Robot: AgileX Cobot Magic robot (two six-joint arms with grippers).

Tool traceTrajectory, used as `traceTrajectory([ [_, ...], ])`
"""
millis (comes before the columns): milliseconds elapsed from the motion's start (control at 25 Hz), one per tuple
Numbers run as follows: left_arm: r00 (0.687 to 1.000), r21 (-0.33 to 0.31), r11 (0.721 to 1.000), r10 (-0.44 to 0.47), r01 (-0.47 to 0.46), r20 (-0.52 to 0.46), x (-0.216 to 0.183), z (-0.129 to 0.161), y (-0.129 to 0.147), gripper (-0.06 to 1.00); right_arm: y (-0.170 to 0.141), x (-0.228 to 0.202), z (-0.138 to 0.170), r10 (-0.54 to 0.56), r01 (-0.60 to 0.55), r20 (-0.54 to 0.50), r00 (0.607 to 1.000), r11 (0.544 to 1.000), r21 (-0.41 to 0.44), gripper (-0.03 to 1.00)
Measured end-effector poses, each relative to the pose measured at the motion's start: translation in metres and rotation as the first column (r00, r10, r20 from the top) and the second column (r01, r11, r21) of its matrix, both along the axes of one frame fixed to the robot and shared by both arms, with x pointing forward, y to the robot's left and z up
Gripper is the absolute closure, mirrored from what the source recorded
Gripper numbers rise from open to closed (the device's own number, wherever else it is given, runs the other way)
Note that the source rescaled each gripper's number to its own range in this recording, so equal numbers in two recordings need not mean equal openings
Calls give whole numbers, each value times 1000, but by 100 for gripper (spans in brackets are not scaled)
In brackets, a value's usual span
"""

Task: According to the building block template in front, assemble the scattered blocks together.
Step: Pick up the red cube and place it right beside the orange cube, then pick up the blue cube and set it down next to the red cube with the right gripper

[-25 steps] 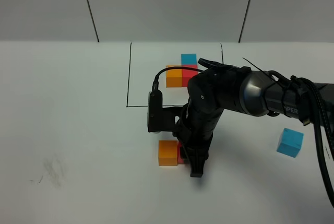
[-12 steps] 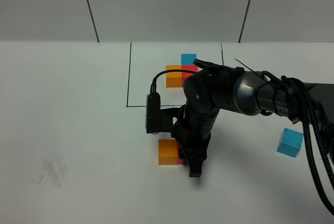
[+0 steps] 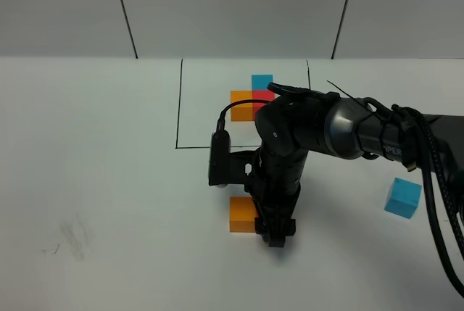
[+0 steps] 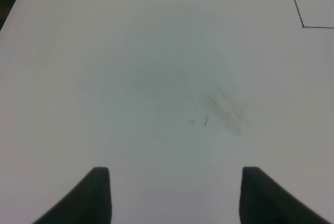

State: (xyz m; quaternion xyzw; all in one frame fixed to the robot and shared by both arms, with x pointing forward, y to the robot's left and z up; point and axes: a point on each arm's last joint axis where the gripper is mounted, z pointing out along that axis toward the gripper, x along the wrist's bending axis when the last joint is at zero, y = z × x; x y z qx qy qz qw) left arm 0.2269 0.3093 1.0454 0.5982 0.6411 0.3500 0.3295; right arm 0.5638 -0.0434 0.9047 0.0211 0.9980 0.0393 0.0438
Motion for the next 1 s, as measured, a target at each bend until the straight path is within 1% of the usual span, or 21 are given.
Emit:
traceTrajectory([
  [40,1000,0,1000,0,0,0,0,0,0,73,0,1,4,-22,22,11,1000,1000,5,25],
  [80,1000,0,1000,0,0,0,0,0,0,73,-1,1,8,-52,51,21,998,999,10,13],
  [160,1000,0,1000,0,0,0,0,0,0,73,-3,0,20,-136,135,36,990,991,23,3],
  [200,1000,0,1000,0,0,0,0,0,0,73,-4,0,29,-205,204,44,978,978,35,1],
  [280,1000,0,1000,0,0,0,0,0,0,73,-9,-1,48,-359,355,69,931,933,65,-2],
  [320,1000,0,1000,0,0,0,0,0,0,73,-13,-1,59,-452,445,77,889,891,89,-2],
  [360,1000,0,1000,0,0,0,0,0,0,73,-18,-1,70,-548,538,83,833,835,116,-2],
  [440,1000,0,1000,0,0,0,0,0,0,73,-30,0,90,-710,694,84,699,702,158,-2],
  [480,1000,0,1000,0,0,0,0,0,0,73,-39,0,101,-782,761,80,618,621,186,-2],
  [520,1000,0,1000,0,0,0,0,0,0,73,-47,0,108,-834,809,76,546,549,209,-1],
  [600,1000,0,1000,0,0,0,0,0,0,73,-66,-4,122,-893,860,69,444,447,246,1],
  [680,1000,0,1000,0,0,0,0,0,0,73,-86,-8,130,-929,892,59,366,368,264,2],
  [760,1000,0,1000,0,0,0,0,0,0,73,-104,-15,135,-953,910,41,300,298,287,4],
  [960,1000,1,1000,0,0,0,0,0,0,73,-146,-27,127,-993,932,-30,118,100,350,6],
  [1000,1000,1,1000,0,0,0,0,0,0,73,-152,-28,123,-995,932,-43,90,69,356,6],
])
